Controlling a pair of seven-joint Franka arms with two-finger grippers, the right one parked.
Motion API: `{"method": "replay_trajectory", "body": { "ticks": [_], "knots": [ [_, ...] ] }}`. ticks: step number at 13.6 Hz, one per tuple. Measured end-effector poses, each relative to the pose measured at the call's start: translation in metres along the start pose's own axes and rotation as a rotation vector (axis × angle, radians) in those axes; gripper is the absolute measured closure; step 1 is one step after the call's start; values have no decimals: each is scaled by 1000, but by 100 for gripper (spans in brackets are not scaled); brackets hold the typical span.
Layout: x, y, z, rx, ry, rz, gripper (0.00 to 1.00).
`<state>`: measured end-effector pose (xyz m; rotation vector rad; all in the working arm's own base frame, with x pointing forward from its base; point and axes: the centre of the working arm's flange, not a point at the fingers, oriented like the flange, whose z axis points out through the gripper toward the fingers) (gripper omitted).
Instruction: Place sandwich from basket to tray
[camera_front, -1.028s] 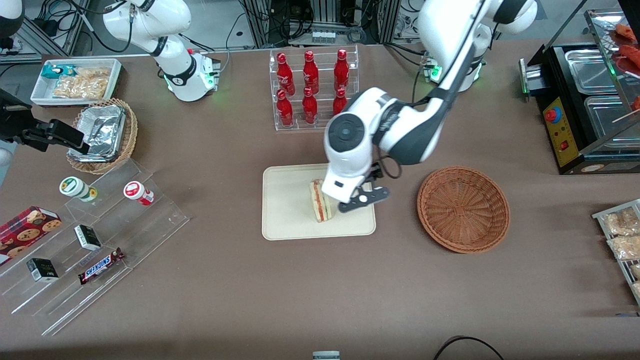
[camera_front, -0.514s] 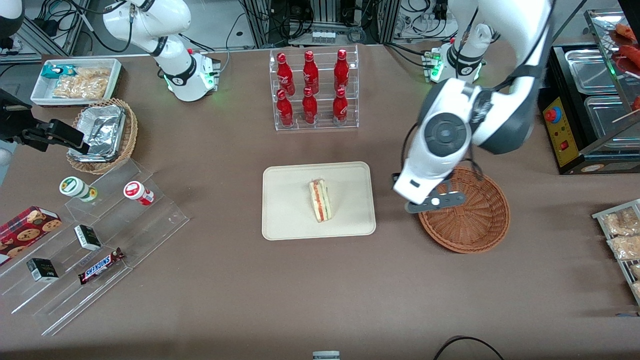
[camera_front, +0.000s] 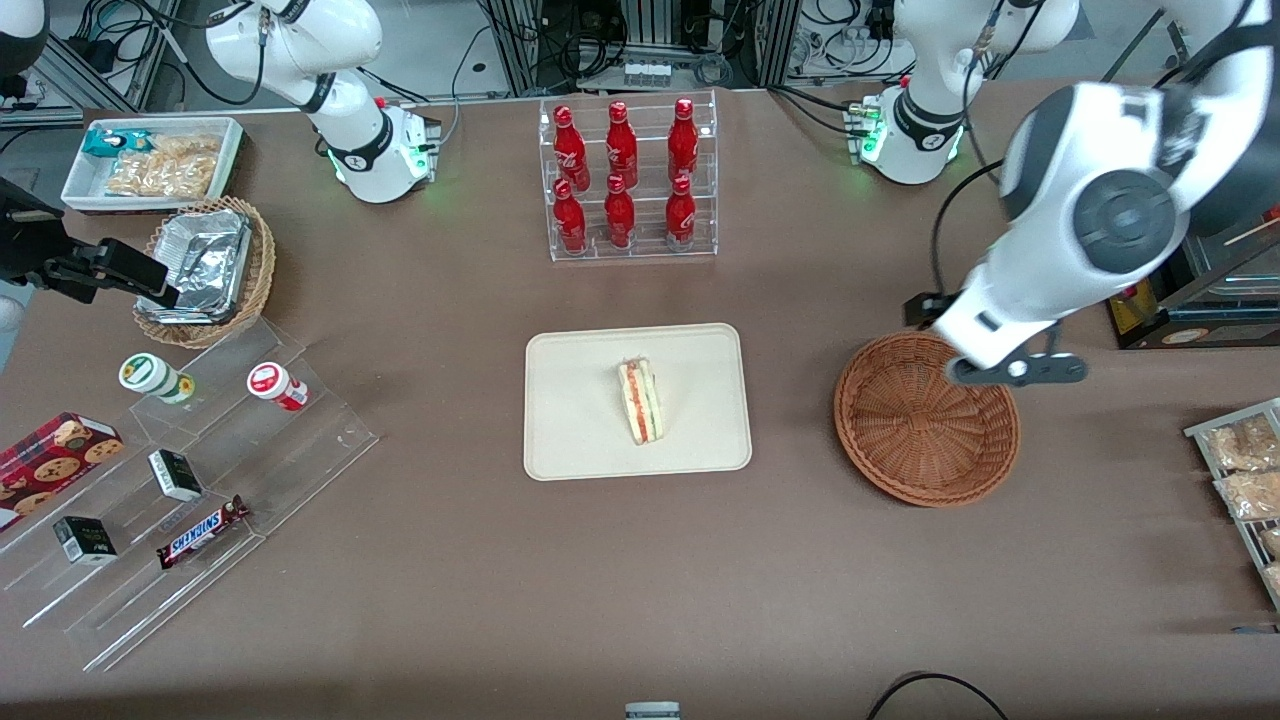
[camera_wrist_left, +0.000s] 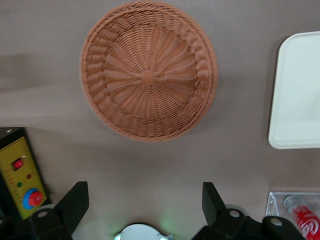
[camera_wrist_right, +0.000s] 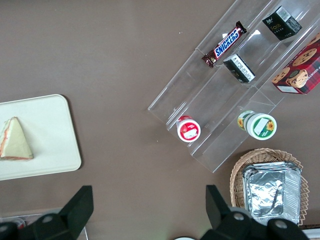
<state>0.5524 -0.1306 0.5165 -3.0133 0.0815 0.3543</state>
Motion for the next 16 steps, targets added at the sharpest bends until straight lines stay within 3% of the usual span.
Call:
{"method": "replay_trajectory", "body": {
  "ticks": [5,10,13,16],
  "knots": [
    [-36,-82,-38,-29,10,48,0],
    [-65,-111,-72,-32,87,14,0],
    [-64,-112,-79,-60,133,11,0],
    [-62,-123,-75,-80,134,-10,0]
  ]
}}
